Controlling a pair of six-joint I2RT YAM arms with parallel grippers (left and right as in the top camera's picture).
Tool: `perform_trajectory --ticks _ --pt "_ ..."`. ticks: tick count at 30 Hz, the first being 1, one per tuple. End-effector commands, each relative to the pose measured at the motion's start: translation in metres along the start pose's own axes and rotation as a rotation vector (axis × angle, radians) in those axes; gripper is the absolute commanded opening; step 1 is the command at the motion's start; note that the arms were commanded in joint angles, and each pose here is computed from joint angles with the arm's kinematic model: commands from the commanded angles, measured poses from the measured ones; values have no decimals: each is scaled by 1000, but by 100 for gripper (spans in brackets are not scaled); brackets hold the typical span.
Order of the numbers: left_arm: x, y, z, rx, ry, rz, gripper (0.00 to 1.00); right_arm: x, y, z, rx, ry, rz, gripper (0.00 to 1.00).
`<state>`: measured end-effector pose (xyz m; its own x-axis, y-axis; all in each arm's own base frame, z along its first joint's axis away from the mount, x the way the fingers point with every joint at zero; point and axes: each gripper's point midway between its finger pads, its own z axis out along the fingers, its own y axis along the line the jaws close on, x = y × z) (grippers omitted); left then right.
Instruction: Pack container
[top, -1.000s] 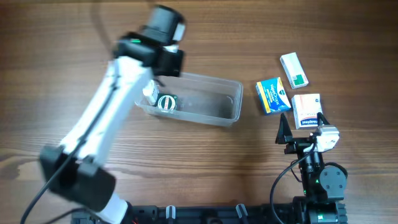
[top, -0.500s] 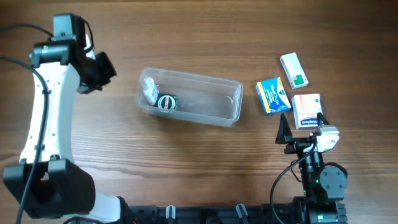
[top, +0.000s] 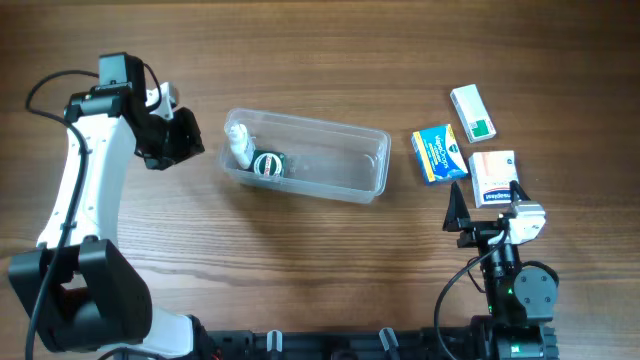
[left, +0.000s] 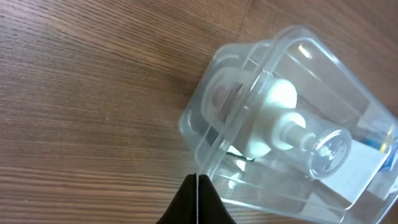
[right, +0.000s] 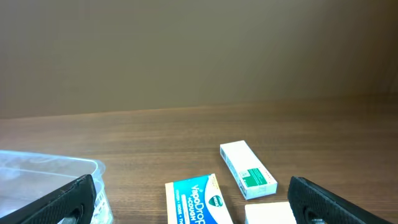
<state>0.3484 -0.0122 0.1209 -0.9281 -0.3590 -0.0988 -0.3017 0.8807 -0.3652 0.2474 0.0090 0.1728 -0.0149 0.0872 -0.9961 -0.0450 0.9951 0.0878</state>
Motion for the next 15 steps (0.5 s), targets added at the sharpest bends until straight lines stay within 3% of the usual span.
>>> perform_trajectory --ticks 1,10,15 --pt "0 12 7 -52 10 41 4 -1 -3 0 12 -5 -7 100" --pt "-26 12 27 -38 -45 61 4 -1 -3 0 12 -5 -7 100" --pt "-22 2 34 -31 -28 88 4 -1 -3 0 12 -5 -7 100"
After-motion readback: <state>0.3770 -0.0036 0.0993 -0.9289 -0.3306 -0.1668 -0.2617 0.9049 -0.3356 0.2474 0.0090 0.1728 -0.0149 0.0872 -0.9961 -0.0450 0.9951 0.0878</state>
